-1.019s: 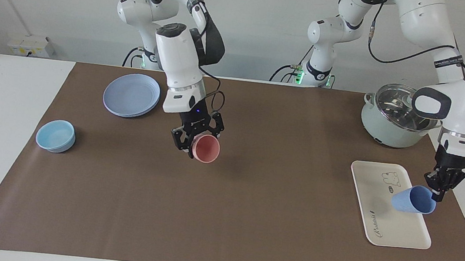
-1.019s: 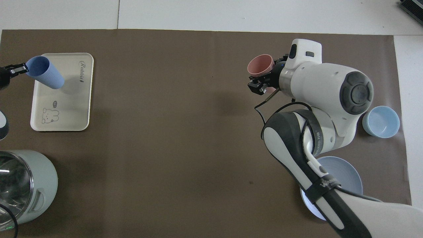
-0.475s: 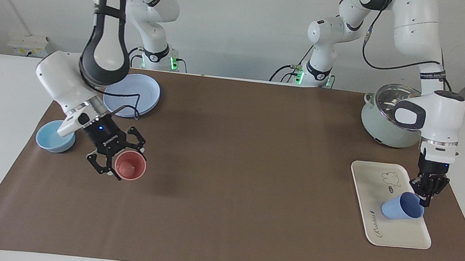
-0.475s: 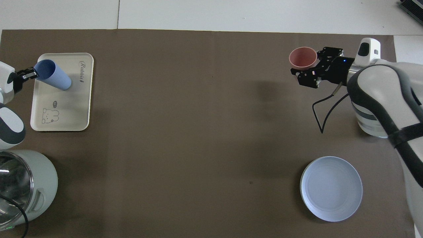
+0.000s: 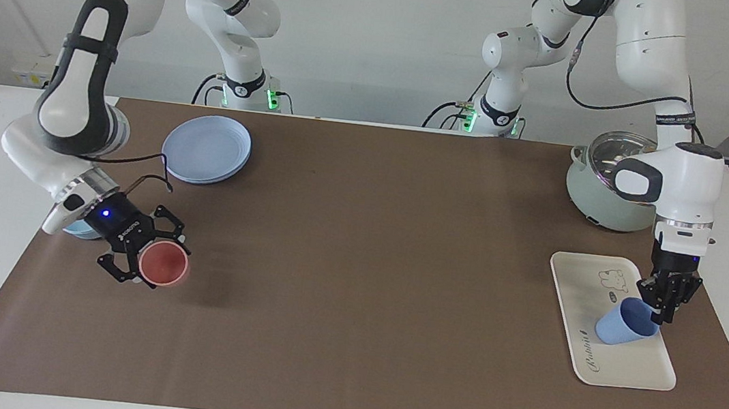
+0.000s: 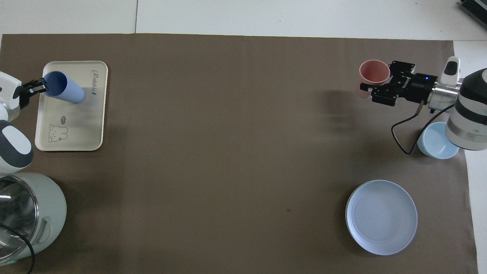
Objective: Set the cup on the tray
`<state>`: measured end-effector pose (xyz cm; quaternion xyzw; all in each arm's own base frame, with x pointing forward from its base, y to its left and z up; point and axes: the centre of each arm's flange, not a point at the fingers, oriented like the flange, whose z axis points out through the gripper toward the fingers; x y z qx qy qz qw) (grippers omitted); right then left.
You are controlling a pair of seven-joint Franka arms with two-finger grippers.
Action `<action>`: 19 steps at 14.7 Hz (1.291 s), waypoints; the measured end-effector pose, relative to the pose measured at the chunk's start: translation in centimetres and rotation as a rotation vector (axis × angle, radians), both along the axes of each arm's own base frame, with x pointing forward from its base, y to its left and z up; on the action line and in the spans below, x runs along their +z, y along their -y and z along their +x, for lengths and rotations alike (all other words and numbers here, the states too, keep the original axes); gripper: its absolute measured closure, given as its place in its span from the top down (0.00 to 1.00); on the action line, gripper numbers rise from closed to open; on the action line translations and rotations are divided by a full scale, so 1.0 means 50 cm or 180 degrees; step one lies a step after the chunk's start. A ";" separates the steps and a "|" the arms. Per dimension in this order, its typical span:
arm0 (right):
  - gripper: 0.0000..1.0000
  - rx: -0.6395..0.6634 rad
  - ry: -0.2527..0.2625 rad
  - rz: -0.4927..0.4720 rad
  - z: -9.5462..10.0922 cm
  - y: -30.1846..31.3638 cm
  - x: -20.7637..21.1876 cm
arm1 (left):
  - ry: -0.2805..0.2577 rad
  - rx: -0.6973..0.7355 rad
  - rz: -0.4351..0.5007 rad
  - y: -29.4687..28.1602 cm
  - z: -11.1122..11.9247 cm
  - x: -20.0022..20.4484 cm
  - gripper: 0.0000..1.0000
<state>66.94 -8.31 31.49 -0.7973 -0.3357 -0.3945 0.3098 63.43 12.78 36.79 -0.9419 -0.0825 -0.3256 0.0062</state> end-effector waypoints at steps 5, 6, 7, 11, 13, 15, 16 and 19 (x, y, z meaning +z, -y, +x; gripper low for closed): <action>0.85 0.0115 0.0120 0.0004 0.007 0.050 -0.049 | -0.0392 -0.0189 -0.0170 0.023 0.035 0.098 0.94; 0.85 0.0134 0.0149 -0.0005 0.005 0.058 -0.056 | -0.0505 -0.0254 -0.0217 0.031 0.042 0.143 0.94; 0.85 0.0149 0.0169 -0.0009 0.003 0.064 -0.061 | -0.0642 -0.0338 -0.0266 0.045 0.048 0.191 0.94; 0.85 0.0315 0.0375 -0.0077 0.002 0.059 -0.066 | -0.1233 -0.0673 -0.0200 0.133 0.036 0.320 0.94; 0.85 0.0412 0.0511 -0.0145 0.001 0.057 -0.072 | -0.1436 -0.0699 -0.0107 0.197 0.010 0.367 0.94; 0.85 0.0468 0.0565 -0.0168 -0.002 0.056 -0.080 | -0.1594 -0.0751 -0.0083 0.248 -0.034 0.422 0.95; 0.85 0.0485 0.0576 -0.0171 -0.003 0.055 -0.083 | -0.1677 -0.0779 -0.0072 0.264 -0.061 0.450 0.96; 0.84 0.0444 0.0569 -0.0090 -0.007 0.051 -0.092 | -0.1972 -0.0783 -0.0039 0.269 -0.152 0.526 0.97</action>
